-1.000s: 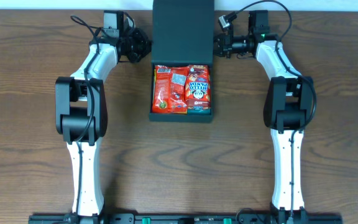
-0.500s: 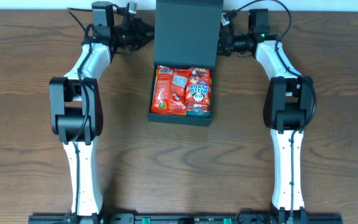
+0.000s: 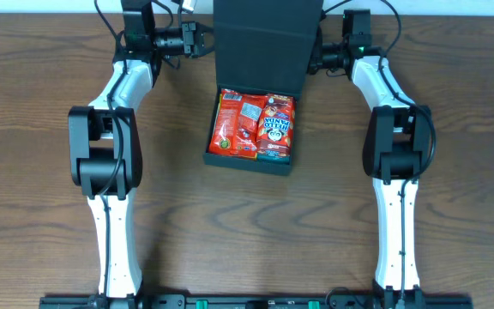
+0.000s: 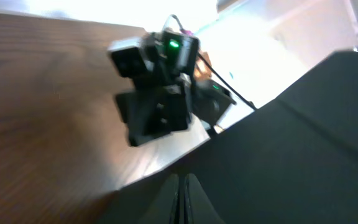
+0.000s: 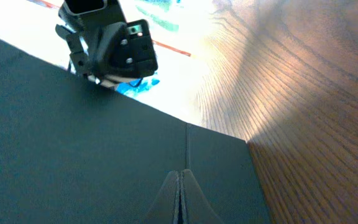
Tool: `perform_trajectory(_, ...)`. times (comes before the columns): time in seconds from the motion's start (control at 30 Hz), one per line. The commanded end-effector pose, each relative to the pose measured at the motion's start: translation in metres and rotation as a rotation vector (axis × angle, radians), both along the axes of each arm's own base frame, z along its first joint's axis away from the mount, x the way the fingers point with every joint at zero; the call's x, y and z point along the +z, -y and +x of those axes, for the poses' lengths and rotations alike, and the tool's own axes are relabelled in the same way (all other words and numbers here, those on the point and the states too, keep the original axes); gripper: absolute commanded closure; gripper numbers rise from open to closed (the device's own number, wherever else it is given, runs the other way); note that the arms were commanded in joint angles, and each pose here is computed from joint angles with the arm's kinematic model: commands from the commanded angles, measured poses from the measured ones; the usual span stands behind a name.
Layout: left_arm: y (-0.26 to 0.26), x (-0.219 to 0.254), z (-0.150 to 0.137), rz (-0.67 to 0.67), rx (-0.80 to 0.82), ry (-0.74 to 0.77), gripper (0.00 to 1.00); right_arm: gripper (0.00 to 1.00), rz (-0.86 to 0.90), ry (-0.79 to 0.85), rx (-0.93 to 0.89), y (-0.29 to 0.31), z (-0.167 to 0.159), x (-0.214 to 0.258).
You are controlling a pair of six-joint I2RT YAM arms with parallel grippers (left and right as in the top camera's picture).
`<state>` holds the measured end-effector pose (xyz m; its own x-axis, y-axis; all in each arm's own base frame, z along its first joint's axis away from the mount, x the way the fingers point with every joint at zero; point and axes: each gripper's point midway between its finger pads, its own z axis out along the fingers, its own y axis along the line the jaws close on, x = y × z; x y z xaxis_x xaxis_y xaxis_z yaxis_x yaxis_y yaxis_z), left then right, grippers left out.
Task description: Pack container
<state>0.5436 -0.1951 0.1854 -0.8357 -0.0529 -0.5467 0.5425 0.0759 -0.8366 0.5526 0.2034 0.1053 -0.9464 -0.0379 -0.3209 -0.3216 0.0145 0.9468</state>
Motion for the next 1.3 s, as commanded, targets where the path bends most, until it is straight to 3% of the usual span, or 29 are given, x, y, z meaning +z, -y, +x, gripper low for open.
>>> perform_trajectory(0.0,0.003,0.005,-0.013,-0.026,-0.091,-0.012,0.94,0.98,0.018,0.0,0.024,-0.004,-0.004,0.006)
perform_trajectory(0.27,0.003,0.013,-0.011,-0.031,-0.09,-0.033,0.94,0.98,-0.015,-0.026,-0.066,0.013,0.023,0.014)
perform_trajectory(0.77,0.003,0.014,-0.006,-0.032,-0.06,-0.092,0.94,0.98,0.022,0.032,-0.06,0.016,0.033,0.054)
perform_trajectory(0.87,-0.001,0.01,0.016,-0.025,0.069,-0.11,0.94,0.98,0.004,0.051,-0.155,0.019,0.049,0.047)
perform_trajectory(1.0,-0.024,-0.024,0.059,0.036,0.369,-0.283,0.94,0.98,-0.137,-0.114,-0.391,0.037,0.079,-0.004)
perform_trajectory(1.17,-0.056,-0.07,0.072,0.155,0.567,-0.435,0.94,0.98,-0.379,-0.302,-0.585,0.071,0.082,-0.069)
perform_trajectory(1.27,-0.081,-0.066,0.077,0.179,0.648,-0.446,0.94,0.98,-0.477,-0.273,-0.622,0.096,0.081,-0.063)
